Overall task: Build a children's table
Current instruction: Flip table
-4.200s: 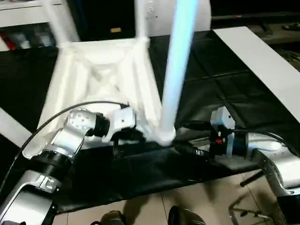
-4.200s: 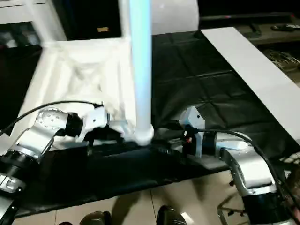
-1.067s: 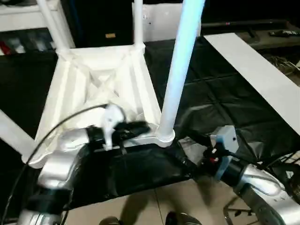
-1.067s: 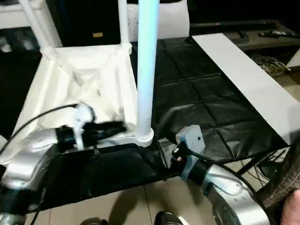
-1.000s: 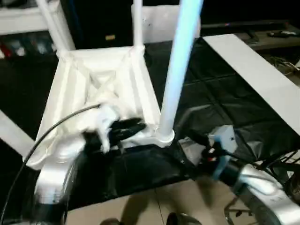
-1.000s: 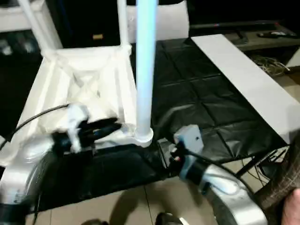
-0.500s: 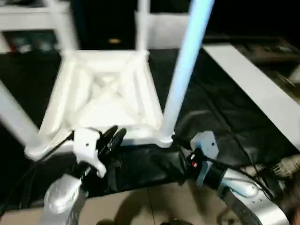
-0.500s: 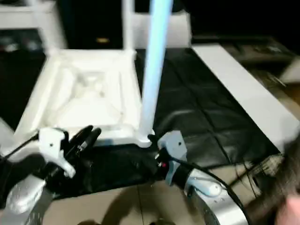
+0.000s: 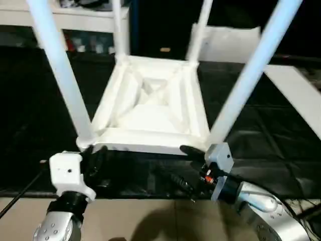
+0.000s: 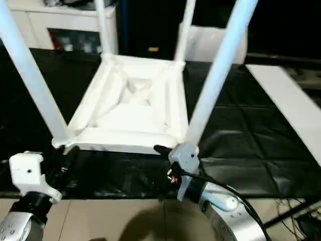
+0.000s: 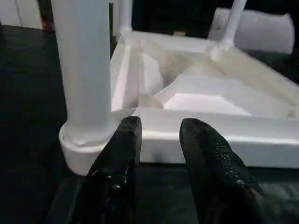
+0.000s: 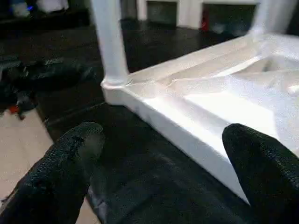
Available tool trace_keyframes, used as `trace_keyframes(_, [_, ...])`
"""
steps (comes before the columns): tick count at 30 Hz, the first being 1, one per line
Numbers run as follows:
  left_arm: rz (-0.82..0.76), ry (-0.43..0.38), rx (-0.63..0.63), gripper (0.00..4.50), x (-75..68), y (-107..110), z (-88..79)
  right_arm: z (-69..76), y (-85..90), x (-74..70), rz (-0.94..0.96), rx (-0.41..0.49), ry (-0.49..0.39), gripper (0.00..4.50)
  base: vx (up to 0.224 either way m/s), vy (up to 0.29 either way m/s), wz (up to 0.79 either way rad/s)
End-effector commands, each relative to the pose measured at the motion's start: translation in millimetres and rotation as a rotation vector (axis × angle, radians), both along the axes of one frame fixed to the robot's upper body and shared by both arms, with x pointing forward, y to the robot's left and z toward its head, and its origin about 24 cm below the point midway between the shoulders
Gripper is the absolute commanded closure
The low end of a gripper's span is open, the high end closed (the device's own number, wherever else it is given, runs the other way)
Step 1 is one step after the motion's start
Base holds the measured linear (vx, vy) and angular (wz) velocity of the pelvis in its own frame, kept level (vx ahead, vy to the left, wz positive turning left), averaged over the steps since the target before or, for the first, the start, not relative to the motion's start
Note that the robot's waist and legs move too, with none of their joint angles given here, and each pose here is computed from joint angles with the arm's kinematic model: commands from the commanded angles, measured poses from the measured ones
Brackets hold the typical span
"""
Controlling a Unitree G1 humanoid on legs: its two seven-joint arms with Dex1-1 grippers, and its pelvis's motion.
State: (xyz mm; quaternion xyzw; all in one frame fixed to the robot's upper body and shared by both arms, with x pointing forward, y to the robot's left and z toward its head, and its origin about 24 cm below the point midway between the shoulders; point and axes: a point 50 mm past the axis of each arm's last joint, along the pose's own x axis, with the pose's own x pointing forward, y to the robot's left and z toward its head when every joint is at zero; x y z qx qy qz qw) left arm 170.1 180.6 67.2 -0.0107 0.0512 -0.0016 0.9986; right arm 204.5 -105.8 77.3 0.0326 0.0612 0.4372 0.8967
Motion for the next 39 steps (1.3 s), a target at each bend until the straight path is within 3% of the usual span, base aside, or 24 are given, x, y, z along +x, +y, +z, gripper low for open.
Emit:
trace_keyframes(1, [0.057,-0.004,0.022,2.61,-3.1,4.1,1.5,3.0,-8.5,9.4,-0.068,-0.006,-0.022,0.0,0.0,0.0,0.0])
trace_keyframes(7, [0.164,-0.017,0.065,2.21,1.2,24.2,3.5,12.1,-20.0,33.3,-0.202,0.005,-0.059,0.0,0.0,0.0,0.0])
trace_keyframes(10, [0.128,-0.034,0.071,2.08,11.2,29.0,6.0,13.7,-29.8,47.7,-0.265,-0.001,-0.077,0.0,0.0,0.0,0.0])
trace_keyframes(11, [0.096,-0.034,0.071,1.82,15.0,28.2,6.1,13.9,-34.9,53.7,-0.299,-0.006,-0.085,0.0,0.0,0.0,0.0])
trace_keyframes(15, [0.037,-0.021,0.069,1.62,25.4,26.0,4.0,15.4,-45.3,64.0,-0.371,-0.023,-0.1,0.0,0.0,0.0,0.0])
trace_keyframes(19, [0.001,-0.003,0.078,1.38,38.4,27.1,2.2,17.2,-41.0,62.3,-0.331,-0.015,-0.1,0.0,0.0,0.0,0.0])
trace_keyframes(28, [-0.009,-0.008,0.092,1.34,70.0,35.3,1.1,1.6,2.3,31.2,-0.096,-0.017,-0.011,0.0,0.019,-0.006,-0.01])
trace_keyframes(33, [0.004,-0.016,0.084,1.7,79.7,38.0,1.4,-6.7,14.4,19.1,-0.02,-0.061,0.003,0.0,0.0,0.0,0.0])
trace_keyframes(36, [0.006,-0.016,0.083,2.07,81.0,38.0,1.6,-7.4,15.7,18.1,-0.014,-0.056,0.016,0.0,0.0,0.0,0.0])
trace_keyframes(39, [0.012,-0.018,0.079,2.13,81.5,38.2,1.3,-6.7,16.9,16.8,-0.006,-0.045,0.031,0.0,0.0,0.0,0.0])
